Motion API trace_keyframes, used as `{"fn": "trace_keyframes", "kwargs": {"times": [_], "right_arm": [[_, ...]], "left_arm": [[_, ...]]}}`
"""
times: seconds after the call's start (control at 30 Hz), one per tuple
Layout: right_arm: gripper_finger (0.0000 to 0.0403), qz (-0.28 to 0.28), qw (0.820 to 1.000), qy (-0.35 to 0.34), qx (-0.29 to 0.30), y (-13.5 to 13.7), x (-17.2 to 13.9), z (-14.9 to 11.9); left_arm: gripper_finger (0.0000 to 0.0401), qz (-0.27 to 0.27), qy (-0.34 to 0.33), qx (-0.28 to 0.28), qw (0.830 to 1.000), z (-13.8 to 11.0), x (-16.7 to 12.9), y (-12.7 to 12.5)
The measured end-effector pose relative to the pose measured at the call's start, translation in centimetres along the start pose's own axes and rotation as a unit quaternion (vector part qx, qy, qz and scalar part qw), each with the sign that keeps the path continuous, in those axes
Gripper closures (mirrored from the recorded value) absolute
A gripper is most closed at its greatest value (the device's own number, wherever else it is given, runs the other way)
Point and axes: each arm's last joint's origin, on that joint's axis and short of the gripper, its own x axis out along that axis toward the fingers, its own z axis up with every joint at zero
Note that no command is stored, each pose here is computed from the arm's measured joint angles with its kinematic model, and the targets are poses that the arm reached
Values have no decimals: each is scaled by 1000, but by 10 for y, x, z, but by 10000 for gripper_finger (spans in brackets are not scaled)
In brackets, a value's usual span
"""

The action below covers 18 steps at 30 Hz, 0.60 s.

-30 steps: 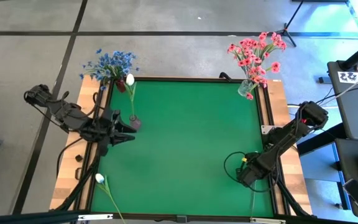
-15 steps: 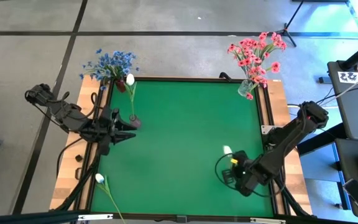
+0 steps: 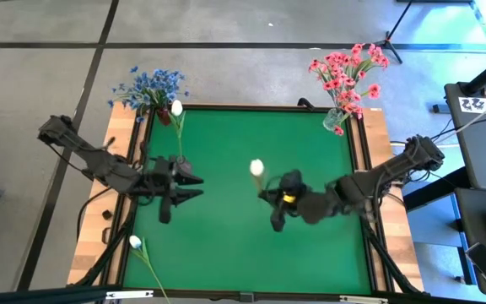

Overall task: Sort flowers into vase by color
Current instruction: Put the top white tulip into the purple vase

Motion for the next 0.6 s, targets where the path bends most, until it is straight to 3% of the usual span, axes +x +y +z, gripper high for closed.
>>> {"fn": "trace_keyframes", "kwargs": {"times": [0.2,0.43,0.6], "right_arm": [[401,107,989,-81,-55,4,11,37],[402,134,982,-75,-106,-5,20,48],[402,161,976,-47,-137,-13,37,48]], "left_arm": [[218,10,-43,-4,999,-6,31,-10],[195,26,-74,-21,997,-7,54,-6],[194,19,-58,-2,998,-13,76,4]]}}
